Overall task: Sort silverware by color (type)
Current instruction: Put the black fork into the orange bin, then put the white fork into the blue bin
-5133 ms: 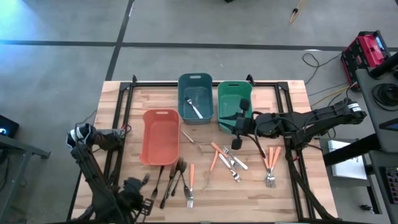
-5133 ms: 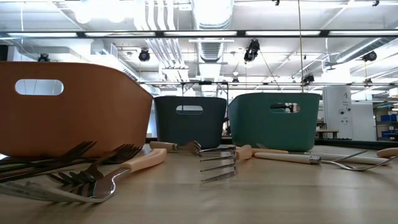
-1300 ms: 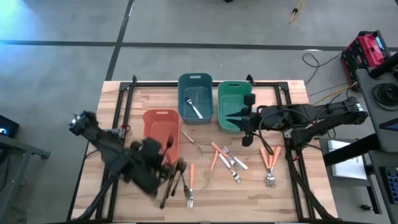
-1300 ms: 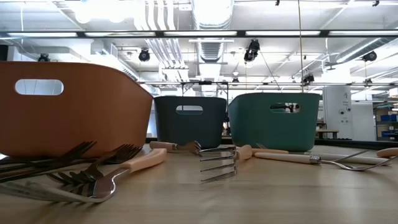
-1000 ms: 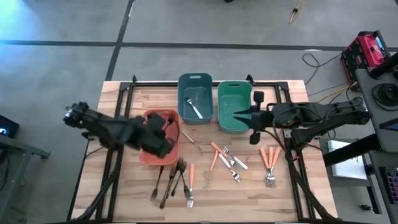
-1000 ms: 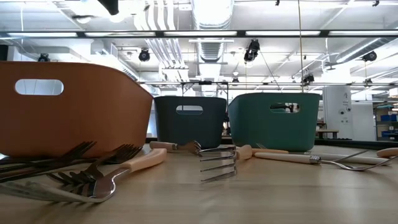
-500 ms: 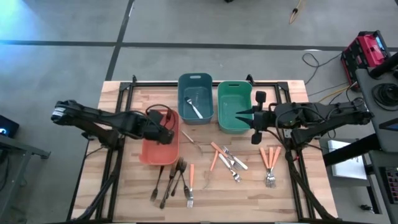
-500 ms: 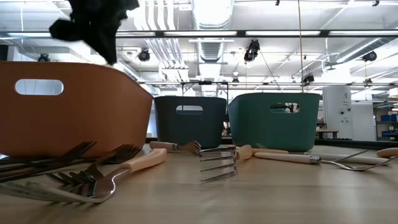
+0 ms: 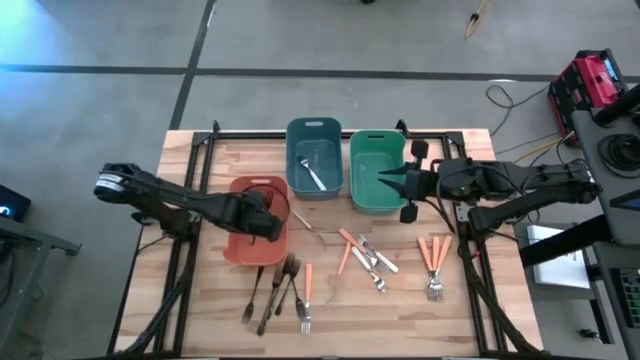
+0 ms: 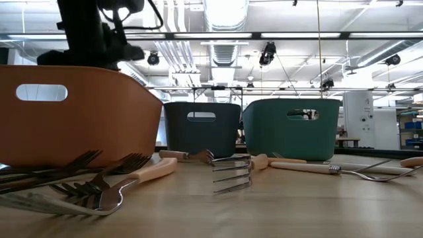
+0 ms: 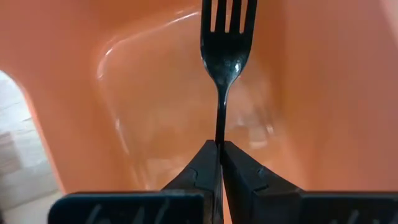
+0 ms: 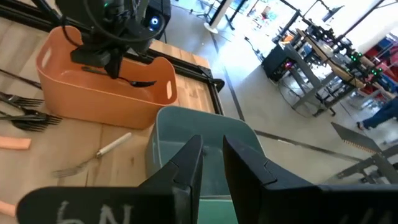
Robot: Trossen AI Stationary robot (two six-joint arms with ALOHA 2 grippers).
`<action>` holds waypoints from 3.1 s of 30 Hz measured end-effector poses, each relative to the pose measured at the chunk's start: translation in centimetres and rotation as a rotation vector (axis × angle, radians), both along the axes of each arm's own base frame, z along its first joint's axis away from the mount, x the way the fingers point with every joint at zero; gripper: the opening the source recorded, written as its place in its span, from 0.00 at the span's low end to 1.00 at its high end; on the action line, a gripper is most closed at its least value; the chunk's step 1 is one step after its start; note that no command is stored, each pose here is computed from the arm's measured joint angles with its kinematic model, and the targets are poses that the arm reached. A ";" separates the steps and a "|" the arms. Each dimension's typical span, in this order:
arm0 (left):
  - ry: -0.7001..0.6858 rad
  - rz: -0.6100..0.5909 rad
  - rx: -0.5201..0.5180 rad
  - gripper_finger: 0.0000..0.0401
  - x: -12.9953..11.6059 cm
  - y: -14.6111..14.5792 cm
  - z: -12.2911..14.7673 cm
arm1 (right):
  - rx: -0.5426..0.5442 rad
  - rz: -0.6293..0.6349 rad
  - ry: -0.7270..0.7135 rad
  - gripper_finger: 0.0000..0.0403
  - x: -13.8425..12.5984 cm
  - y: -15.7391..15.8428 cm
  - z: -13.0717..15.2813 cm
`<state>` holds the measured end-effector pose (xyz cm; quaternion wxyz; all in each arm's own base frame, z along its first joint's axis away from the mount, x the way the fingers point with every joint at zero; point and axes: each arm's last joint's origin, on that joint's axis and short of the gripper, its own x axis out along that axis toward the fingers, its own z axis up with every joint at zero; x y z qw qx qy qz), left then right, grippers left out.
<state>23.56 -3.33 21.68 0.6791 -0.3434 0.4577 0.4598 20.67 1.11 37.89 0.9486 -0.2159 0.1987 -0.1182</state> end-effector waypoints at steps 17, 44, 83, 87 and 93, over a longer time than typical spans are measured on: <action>0.126 0.080 -0.062 0.00 0.6 0.4 -2.6 | 0.020 -0.010 -0.004 0.14 0.0 -0.1 -0.1; 0.201 0.226 -0.108 0.00 0.4 2.0 -4.6 | 0.010 -0.007 0.000 0.14 0.0 0.0 -0.1; 0.182 -0.203 0.081 0.11 2.0 2.4 1.2 | 0.087 -0.087 -0.030 0.14 0.1 -1.1 -0.1; 0.159 -0.376 0.215 0.09 0.8 3.4 4.0 | 0.110 -0.172 -0.091 0.14 0.4 -2.8 0.2; -0.012 -0.660 0.416 0.09 -1.7 4.1 7.0 | 0.126 -0.302 -0.112 0.14 1.6 -5.6 -0.2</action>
